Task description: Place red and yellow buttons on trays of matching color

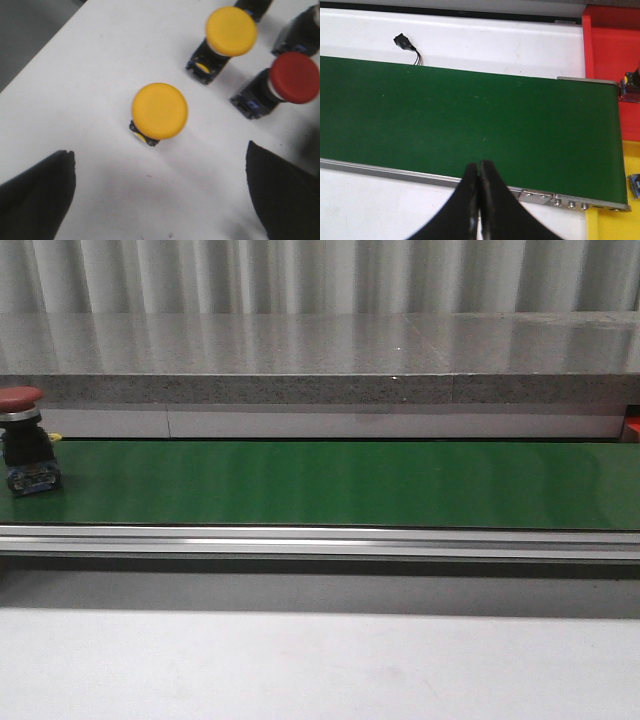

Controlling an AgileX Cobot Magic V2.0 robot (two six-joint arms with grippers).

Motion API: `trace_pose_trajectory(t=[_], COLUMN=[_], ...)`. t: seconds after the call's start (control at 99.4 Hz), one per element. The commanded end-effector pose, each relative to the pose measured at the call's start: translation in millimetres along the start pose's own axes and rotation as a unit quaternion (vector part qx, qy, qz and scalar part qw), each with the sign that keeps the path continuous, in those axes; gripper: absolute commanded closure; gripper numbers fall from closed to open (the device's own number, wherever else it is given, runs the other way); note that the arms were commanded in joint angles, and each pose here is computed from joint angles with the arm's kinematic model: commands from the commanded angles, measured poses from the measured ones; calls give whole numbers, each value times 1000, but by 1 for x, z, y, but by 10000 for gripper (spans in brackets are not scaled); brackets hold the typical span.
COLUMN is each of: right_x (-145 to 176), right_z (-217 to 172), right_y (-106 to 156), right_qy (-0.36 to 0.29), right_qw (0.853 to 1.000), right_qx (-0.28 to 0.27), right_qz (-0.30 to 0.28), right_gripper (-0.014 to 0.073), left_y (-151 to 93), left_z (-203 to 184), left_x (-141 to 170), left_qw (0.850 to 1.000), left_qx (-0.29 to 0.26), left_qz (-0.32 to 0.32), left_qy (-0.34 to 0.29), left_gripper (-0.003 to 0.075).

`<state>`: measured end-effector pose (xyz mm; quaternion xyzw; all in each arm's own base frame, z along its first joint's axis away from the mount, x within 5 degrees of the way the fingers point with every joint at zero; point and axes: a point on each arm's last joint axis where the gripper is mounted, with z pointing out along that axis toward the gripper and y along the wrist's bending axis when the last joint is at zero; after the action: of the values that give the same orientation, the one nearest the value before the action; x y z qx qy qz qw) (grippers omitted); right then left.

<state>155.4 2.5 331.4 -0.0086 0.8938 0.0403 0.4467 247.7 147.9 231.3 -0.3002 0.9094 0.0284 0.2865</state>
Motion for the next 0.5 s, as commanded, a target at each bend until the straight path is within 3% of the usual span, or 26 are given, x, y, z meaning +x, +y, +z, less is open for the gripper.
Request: trace_pose_trajectory(t=[0.0, 0.493], right_x=[-11, -11], right_z=[-7, -7], right_y=[0, 0], right_qy=[-44, -44], right_qw=[999, 999], right_qx=[4, 4], right_qz=[-4, -4], right_gripper=[719, 719], left_y=[4, 9], left_z=[0, 60], left_x=[-15, -34], left_qw=[999, 999], left_qx=[-3, -11], left_qz=[-19, -24], left_qy=[-49, -19], left_gripper=[78, 78])
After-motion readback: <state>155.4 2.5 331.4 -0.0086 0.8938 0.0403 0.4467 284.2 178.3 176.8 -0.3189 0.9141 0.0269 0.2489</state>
